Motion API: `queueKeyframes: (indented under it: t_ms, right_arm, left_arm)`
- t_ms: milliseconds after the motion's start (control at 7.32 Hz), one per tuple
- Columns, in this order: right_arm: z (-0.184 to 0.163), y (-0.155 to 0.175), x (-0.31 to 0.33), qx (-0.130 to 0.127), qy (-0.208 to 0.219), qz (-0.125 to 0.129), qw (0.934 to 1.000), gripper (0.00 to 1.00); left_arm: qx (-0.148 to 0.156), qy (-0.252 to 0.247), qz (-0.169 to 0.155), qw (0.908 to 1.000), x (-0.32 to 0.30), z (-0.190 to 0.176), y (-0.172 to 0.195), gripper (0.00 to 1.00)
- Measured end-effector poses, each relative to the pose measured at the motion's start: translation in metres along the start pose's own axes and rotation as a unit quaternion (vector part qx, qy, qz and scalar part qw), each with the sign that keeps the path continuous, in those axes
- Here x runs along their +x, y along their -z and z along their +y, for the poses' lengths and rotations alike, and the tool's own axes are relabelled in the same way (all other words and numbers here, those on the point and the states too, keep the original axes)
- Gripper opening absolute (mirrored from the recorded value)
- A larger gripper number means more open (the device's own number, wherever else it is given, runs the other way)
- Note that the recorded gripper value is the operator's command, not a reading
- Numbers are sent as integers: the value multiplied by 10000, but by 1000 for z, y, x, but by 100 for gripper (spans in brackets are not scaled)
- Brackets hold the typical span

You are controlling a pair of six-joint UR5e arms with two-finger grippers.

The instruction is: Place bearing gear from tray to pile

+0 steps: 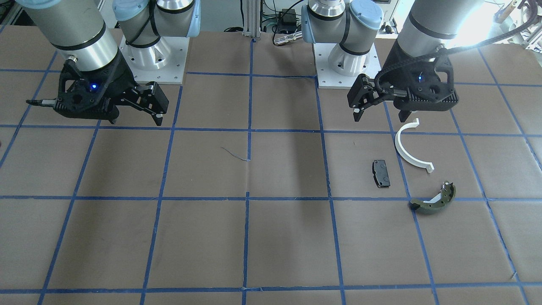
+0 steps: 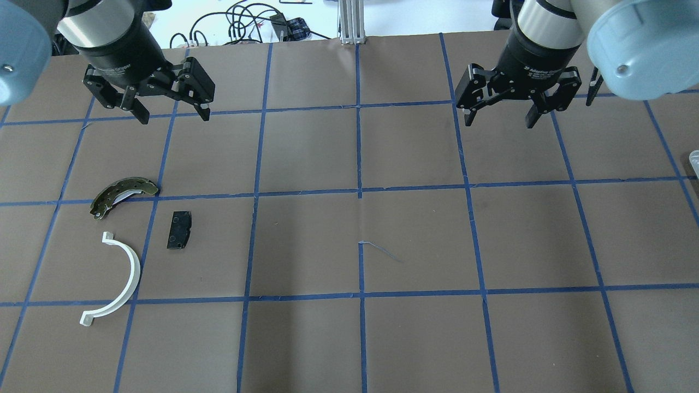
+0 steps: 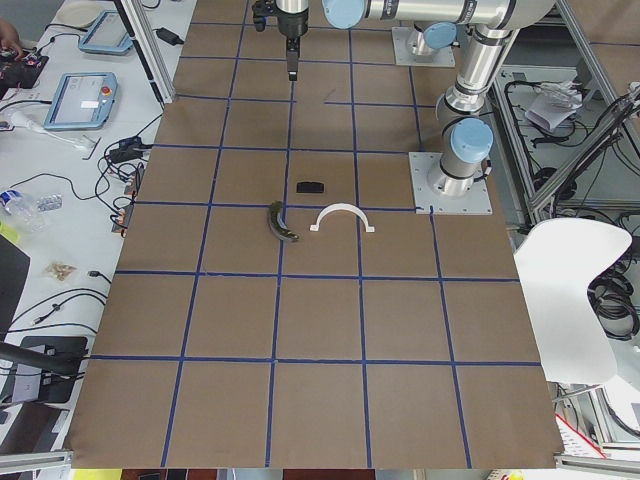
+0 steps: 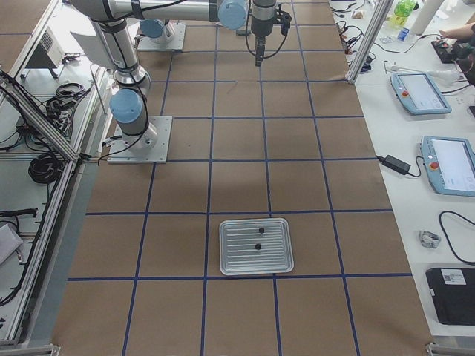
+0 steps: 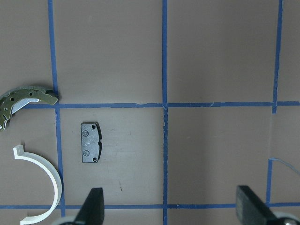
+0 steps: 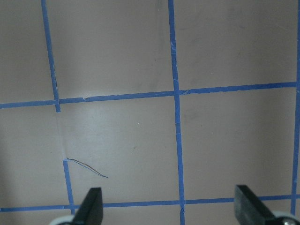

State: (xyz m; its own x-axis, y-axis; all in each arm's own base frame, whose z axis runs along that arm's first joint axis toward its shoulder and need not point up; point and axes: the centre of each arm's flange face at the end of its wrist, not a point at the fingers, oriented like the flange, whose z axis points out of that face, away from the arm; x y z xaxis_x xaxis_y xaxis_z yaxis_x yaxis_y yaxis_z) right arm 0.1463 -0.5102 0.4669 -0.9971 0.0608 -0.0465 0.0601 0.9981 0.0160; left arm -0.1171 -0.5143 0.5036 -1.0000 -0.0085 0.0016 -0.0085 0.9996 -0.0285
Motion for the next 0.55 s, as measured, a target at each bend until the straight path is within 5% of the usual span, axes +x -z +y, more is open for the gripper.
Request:
queueKeyframes:
  t_ms: [546]
  right_arm:
    - [-6,-2,20,124,354,373,9986,100]
  left_arm:
    - [-17,8,0,10000,0,3,-3,100]
